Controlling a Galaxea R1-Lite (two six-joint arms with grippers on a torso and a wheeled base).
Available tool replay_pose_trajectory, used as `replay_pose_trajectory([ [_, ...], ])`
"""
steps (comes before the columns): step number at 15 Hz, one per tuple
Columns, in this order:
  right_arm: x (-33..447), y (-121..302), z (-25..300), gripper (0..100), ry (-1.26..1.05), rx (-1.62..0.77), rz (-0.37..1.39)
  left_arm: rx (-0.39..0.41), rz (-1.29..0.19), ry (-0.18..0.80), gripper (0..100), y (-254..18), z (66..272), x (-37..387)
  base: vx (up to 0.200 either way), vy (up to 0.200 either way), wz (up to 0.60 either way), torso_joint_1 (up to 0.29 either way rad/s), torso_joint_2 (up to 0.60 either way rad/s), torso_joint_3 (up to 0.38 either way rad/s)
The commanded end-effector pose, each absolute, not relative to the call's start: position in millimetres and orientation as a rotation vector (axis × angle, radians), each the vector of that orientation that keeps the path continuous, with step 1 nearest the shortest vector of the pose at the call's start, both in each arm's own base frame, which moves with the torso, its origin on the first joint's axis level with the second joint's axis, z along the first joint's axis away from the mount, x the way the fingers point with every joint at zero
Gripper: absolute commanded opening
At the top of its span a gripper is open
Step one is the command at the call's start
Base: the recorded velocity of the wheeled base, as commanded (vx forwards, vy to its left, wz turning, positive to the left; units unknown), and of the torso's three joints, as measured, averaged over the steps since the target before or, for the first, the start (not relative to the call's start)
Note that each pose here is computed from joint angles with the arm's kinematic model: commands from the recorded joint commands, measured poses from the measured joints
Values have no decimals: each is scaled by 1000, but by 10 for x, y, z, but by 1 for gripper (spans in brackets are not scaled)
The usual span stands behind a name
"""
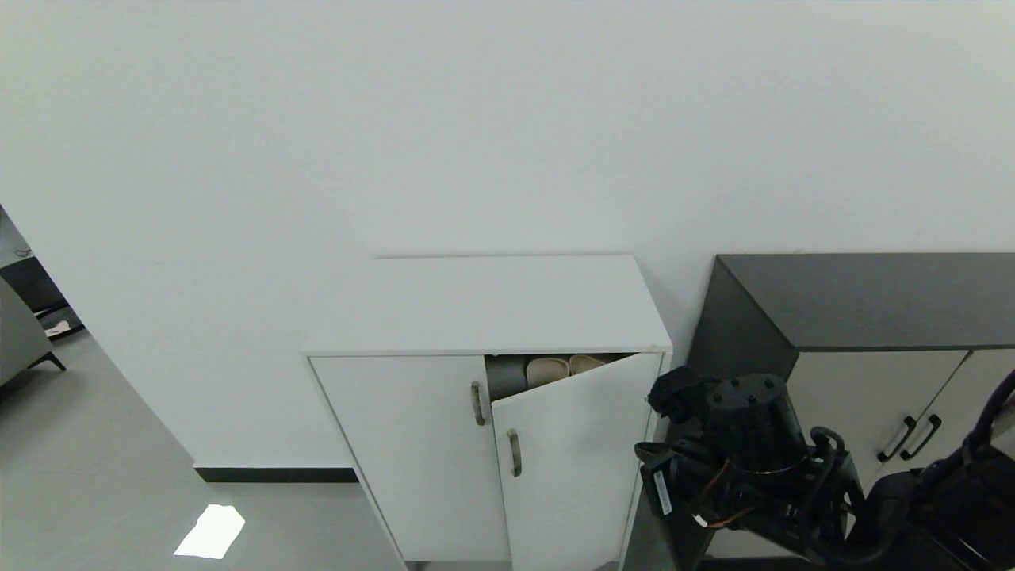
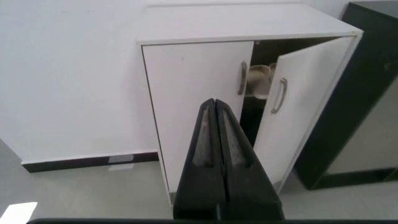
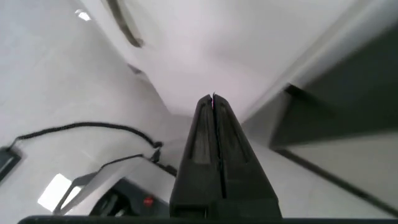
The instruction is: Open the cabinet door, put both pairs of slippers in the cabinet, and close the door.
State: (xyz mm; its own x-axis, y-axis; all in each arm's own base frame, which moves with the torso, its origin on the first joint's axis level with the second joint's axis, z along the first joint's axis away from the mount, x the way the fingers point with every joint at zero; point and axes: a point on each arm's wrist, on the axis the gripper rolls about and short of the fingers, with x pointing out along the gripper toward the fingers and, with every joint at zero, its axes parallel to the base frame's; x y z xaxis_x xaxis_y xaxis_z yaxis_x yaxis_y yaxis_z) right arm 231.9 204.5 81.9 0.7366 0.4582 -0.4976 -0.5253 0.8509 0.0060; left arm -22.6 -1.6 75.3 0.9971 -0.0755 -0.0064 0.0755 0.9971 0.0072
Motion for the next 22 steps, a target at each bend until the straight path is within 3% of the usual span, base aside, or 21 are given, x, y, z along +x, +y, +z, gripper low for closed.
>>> replay_pose_trajectory([
  [1, 2269, 2121, 722, 0, 543, -151, 588, 6, -75, 6, 0, -16, 752, -226, 0, 0, 0, 0, 0, 0],
  [11, 2906, 2431, 247, 0, 457, -20, 530, 12, -75, 6, 0, -16, 752, -226, 0, 0, 0, 0, 0, 0],
  [22, 3501, 2552, 449, 0, 385, 22, 473, 7, -75, 6, 0, -16, 752, -226, 0, 0, 0, 0, 0, 0],
])
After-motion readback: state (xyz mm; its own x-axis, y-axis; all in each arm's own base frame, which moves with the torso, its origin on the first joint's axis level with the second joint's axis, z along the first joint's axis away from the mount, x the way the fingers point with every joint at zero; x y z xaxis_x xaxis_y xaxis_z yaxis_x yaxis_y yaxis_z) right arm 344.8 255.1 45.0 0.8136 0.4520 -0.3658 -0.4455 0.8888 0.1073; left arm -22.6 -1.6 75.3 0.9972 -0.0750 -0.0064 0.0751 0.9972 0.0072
